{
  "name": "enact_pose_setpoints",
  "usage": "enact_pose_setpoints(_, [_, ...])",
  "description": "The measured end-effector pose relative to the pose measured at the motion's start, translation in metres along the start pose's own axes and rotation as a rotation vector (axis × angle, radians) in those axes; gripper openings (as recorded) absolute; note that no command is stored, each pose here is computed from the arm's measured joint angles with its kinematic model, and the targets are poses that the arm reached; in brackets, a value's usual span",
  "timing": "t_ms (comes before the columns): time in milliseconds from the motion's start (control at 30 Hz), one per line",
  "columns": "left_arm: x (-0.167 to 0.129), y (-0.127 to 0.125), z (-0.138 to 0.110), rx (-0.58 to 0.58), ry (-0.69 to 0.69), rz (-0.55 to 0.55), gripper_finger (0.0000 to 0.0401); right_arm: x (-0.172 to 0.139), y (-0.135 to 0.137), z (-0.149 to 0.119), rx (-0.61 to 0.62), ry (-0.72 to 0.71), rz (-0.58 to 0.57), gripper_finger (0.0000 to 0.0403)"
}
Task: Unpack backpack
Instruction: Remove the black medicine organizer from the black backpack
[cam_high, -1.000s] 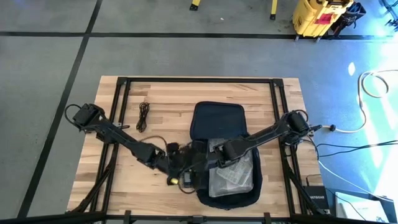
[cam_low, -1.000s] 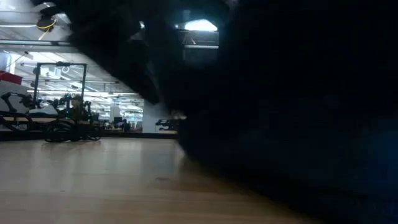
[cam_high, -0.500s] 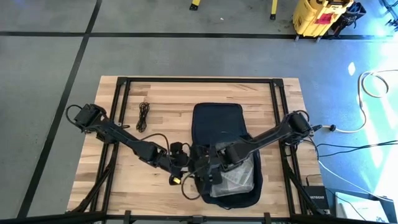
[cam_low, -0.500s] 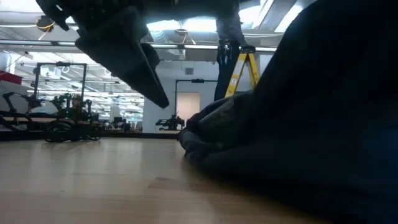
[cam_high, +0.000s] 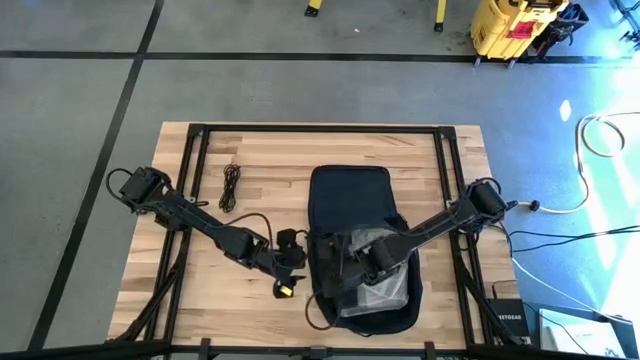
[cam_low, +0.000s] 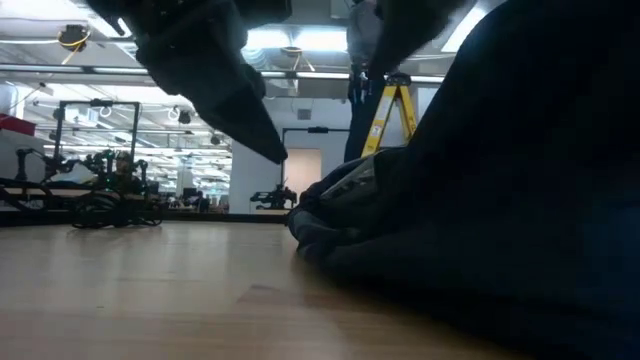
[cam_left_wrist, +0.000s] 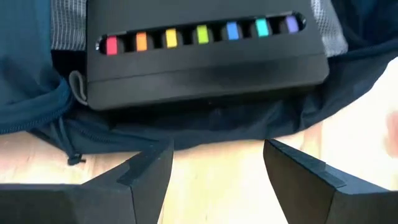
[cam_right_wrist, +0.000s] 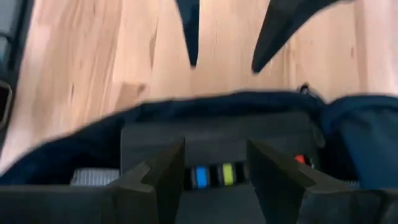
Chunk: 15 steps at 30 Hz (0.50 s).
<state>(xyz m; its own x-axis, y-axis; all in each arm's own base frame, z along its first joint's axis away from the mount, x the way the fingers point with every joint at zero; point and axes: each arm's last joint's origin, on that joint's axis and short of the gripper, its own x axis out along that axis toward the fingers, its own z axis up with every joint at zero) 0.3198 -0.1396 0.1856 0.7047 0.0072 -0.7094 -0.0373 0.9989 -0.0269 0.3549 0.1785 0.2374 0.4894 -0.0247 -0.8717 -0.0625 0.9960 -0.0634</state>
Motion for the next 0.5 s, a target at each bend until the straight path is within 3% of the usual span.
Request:
enact_pose_setpoints(267, [0.004, 0.01, 0.007, -0.011, -0.029, -0.003, 0.0237, 0.001, 0.008, -0.034, -0.055, 0.203, -0.063, 0.0154])
enact_pose_setpoints(500, [0.008, 0.015, 0.008, 0.023, -0.032, 0.021, 0.0237, -0.032, 0.0, -0.045, 0.012, 0.116, -0.039, 0.0154])
